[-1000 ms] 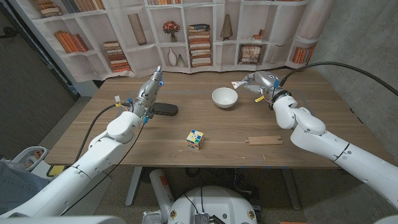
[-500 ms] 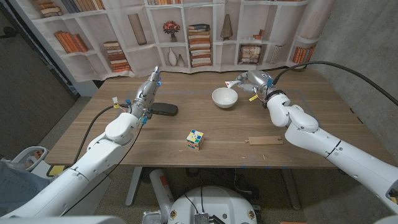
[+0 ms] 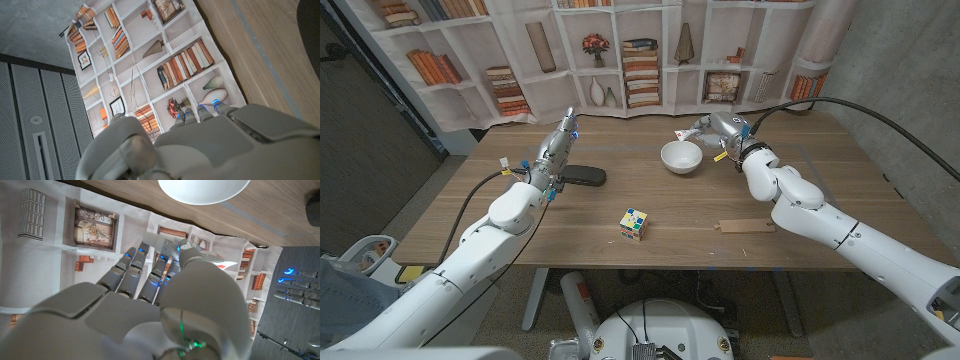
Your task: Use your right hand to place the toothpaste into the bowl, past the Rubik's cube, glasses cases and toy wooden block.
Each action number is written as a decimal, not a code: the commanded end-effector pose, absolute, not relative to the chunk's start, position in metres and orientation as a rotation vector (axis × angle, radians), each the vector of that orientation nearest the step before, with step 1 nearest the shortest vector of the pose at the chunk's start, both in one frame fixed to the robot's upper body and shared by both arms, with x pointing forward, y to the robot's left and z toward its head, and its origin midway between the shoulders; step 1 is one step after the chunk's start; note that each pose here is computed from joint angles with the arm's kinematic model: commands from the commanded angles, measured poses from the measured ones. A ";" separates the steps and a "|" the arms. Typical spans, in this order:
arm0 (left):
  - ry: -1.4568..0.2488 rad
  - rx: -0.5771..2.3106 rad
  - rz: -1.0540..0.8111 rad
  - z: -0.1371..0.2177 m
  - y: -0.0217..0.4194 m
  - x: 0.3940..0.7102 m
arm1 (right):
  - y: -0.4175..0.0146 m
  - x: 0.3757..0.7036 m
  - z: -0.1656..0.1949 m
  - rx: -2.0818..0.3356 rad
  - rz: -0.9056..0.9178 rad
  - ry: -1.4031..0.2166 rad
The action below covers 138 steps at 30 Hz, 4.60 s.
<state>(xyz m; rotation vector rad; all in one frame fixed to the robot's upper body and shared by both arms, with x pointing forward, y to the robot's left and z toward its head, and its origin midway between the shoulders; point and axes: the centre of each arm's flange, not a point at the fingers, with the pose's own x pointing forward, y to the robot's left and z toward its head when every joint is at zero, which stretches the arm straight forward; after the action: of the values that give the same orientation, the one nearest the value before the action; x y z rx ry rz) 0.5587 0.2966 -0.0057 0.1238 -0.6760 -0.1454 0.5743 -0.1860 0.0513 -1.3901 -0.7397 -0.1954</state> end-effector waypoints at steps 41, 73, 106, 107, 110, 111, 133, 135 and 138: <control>-0.673 0.110 -0.115 -0.013 0.312 0.553 | -0.137 0.624 0.039 -1.430 -0.100 -0.712; -0.647 0.108 -0.113 -0.018 0.314 0.562 | -0.134 0.646 0.023 -1.445 -0.099 -0.667; -0.629 0.107 -0.136 -0.015 0.306 0.582 | -0.148 0.658 0.015 -1.439 -0.107 -0.606; -0.629 0.110 -0.136 -0.015 0.306 0.582 | -0.148 0.657 0.015 -1.441 -0.105 -0.607; -0.629 0.107 -0.137 -0.016 0.305 0.583 | -0.149 0.656 0.015 -1.444 -0.106 -0.603; -0.628 0.110 -0.136 -0.016 0.305 0.583 | -0.149 0.656 0.016 -1.444 -0.103 -0.598; -0.618 0.110 -0.136 -0.020 0.305 0.581 | -0.149 0.650 0.019 -1.441 -0.095 -0.607; -0.617 0.115 -0.136 -0.019 0.304 0.581 | -0.149 0.648 0.020 -1.439 -0.097 -0.612; -0.618 0.113 -0.139 -0.018 0.304 0.582 | -0.149 0.646 0.022 -1.434 -0.099 -0.620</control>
<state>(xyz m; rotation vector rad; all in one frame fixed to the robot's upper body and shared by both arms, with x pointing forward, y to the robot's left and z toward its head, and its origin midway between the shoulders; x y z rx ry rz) 0.5810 0.3055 -0.0190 0.1083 -0.6213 -0.1319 0.6520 -0.1491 0.0172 -1.4469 -0.5964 -0.0917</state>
